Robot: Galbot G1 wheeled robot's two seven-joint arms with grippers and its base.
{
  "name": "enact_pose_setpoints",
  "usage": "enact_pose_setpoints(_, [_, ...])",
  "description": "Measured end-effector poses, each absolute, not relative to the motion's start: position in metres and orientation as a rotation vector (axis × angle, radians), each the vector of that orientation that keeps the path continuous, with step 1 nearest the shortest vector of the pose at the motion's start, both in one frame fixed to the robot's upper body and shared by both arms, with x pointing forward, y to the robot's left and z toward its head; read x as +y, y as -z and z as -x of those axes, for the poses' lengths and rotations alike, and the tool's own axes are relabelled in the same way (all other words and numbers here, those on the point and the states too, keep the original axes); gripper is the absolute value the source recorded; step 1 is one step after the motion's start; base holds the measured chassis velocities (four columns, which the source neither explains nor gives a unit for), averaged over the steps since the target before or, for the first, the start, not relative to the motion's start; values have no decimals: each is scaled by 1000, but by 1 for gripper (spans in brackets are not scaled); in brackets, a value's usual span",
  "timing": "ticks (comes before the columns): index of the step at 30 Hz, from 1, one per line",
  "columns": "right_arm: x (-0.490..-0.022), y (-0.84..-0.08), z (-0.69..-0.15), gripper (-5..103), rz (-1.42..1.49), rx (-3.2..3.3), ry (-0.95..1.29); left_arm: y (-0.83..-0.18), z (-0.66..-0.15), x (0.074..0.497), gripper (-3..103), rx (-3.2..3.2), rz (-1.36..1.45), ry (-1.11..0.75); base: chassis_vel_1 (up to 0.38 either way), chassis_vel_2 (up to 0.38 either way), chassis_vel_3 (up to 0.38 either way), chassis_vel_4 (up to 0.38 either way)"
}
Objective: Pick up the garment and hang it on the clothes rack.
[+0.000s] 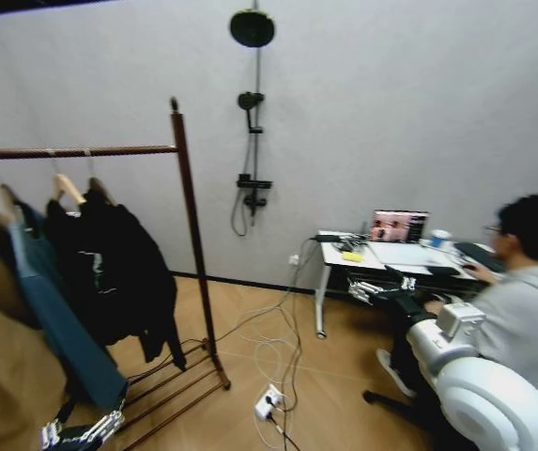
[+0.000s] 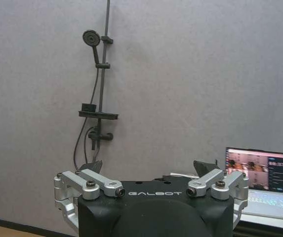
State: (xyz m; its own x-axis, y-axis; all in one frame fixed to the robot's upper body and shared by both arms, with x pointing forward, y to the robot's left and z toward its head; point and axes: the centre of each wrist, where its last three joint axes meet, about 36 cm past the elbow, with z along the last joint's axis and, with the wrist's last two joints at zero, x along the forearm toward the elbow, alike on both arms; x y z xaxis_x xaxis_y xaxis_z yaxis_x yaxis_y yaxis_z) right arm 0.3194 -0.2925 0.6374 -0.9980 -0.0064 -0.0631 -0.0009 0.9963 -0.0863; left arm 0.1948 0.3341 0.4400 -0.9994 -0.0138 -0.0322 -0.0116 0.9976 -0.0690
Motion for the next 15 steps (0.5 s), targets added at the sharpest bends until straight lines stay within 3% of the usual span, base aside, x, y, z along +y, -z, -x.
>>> enact_pose_setpoints(15, [-296, -629, -324, 100, -5, 3080, 138, -440, -195, 334, 100, 3107, 20, 107, 36, -240, -234, 38])
